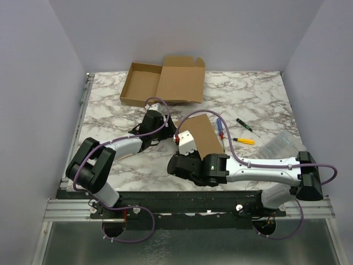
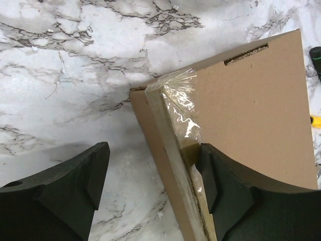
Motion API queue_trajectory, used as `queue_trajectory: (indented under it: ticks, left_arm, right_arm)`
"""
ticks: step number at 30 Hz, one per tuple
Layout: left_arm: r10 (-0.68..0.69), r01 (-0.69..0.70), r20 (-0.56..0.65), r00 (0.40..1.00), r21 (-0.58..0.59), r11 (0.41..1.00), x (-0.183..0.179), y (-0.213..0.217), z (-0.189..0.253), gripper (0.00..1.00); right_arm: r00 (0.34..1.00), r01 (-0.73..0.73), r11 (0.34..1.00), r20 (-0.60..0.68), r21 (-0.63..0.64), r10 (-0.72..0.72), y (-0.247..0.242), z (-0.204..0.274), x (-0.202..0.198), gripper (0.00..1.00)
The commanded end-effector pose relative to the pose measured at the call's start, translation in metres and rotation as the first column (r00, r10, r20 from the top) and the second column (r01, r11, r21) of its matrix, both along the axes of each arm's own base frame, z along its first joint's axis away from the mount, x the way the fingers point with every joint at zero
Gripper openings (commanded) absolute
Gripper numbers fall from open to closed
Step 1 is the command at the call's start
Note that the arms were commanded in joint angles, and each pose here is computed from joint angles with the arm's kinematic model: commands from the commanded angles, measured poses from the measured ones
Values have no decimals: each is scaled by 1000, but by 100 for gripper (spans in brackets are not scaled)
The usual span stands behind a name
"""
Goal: Unpack the express box
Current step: Cut the express box at the center of the board.
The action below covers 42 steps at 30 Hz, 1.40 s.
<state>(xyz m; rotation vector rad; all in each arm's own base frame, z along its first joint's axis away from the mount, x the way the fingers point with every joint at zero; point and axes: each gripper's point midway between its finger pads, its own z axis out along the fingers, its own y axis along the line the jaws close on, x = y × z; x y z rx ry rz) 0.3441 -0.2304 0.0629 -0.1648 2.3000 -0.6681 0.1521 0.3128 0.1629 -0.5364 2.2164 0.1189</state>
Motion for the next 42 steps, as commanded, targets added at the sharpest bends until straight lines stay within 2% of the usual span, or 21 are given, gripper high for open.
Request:
queue_trajectory:
  ticks: [1, 12, 17, 21, 26, 29, 31, 36, 42]
  left_arm:
    - [123, -108, -63, 990, 202, 973, -4, 47, -46, 77]
    - [108, -94, -60, 992, 201, 975, -5, 46, -44, 76]
    - [76, -69, -28, 997, 199, 978, -7, 40, -33, 76]
    - [5, -8, 15, 1000, 159, 987, -12, 24, -7, 77]
    - [-95, 81, 104, 990, 128, 988, -22, 14, 60, 80]
    - [-129, 120, 100, 987, 91, 989, -33, 9, 74, 80]
    - [-138, 135, 62, 989, 42, 990, -44, 2, 69, 80]
    - [-218, 217, 43, 975, 28, 976, -67, -28, 46, 78]
    - [-174, 173, -7, 985, 139, 975, -71, -13, 6, 77]
  right_arm:
    - [998, 13, 1000, -65, 3, -13, -15, -4, -26, 0]
    - [998, 46, 999, -40, 26, -45, -20, -1, -26, 0]
    - [993, 106, 991, 37, 77, -109, -20, 16, -13, 0]
    - [984, 120, 983, 115, 139, -136, -16, 38, -1, 0]
    - [985, 90, 981, 131, 170, -113, -12, 41, 0, 0]
    - [986, 77, 983, 134, 169, -100, -9, 41, 1, 0]
    - [986, 71, 985, 136, 158, -93, -7, 40, 1, 0]
    - [988, 60, 987, 134, 151, -80, -3, 36, 0, 0]
    - [985, 56, 987, 155, 147, -79, 0, 48, 3, 0]
